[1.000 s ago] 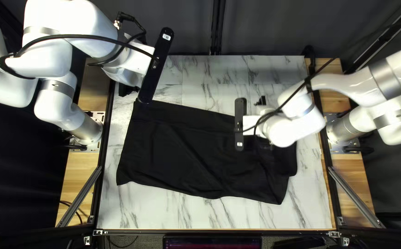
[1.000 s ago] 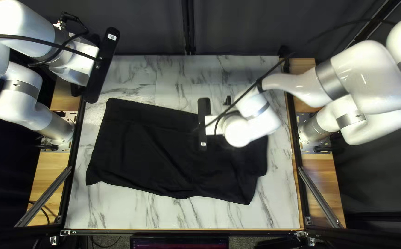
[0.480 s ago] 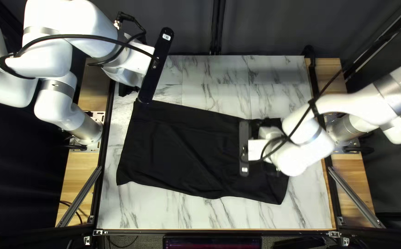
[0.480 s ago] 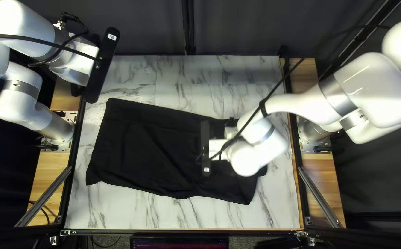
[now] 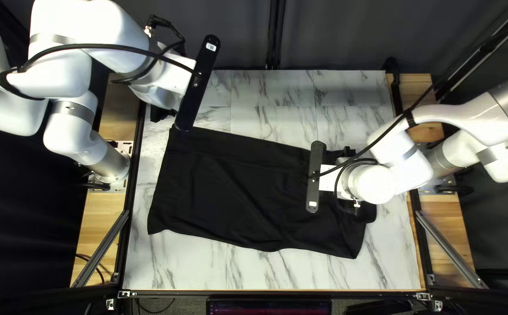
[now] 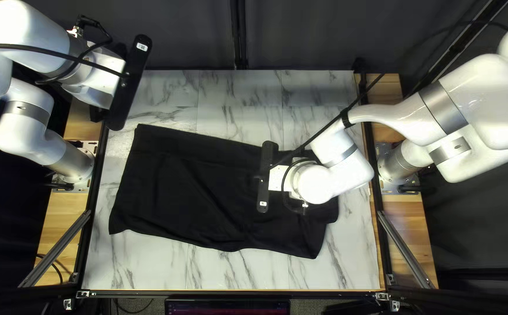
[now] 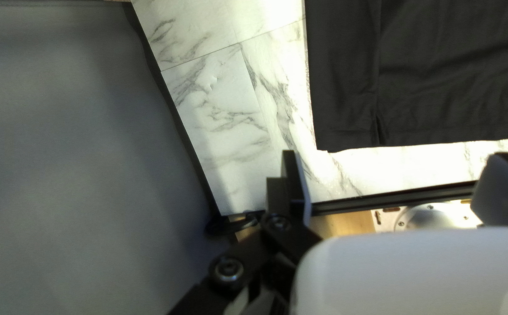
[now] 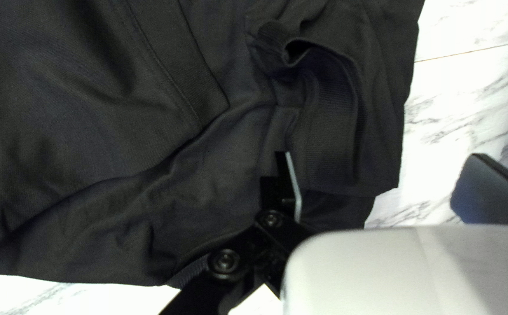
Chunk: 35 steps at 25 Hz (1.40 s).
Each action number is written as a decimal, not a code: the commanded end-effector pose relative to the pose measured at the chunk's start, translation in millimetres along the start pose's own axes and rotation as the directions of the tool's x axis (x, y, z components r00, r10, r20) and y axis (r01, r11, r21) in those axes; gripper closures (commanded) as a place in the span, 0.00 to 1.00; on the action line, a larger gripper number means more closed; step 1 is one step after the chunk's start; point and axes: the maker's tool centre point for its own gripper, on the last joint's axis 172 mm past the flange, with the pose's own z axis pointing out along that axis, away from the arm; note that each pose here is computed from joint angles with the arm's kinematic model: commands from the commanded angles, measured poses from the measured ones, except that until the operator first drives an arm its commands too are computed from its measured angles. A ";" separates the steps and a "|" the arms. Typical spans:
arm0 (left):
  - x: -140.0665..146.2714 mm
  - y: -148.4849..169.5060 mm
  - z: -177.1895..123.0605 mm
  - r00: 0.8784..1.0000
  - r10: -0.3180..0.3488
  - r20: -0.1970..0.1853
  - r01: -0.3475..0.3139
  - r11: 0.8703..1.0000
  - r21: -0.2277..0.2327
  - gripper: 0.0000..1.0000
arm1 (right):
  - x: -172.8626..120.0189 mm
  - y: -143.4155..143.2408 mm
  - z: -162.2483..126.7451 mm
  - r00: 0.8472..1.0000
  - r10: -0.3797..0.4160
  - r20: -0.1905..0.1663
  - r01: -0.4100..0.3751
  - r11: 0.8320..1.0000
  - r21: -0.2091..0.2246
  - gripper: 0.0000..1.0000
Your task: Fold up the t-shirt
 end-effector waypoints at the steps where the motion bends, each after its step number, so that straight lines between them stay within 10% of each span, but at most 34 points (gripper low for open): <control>1: 0.0 0.0 0.0 1.000 0.000 0.000 0.000 1.000 0.000 0.00 | -4.1 22.7 -8.4 0.997 -0.056 0.056 0.047 0.988 0.146 0.00; 6: 0.0 0.0 0.0 1.000 0.000 0.000 0.000 1.000 0.000 0.00 | -4.4 21.5 -24.4 0.997 -0.063 0.042 0.042 0.922 0.385 0.00; 14: 0.0 0.0 0.0 1.000 0.000 0.000 0.000 1.000 0.000 0.00 | -4.4 21.5 -24.4 0.997 -0.063 0.042 0.042 0.922 0.385 0.00; 35: 0.0 0.0 0.0 1.000 0.000 0.000 0.000 1.000 0.000 0.00 | -29.5 12.8 46.0 0.964 0.115 0.238 -0.210 0.879 0.427 0.00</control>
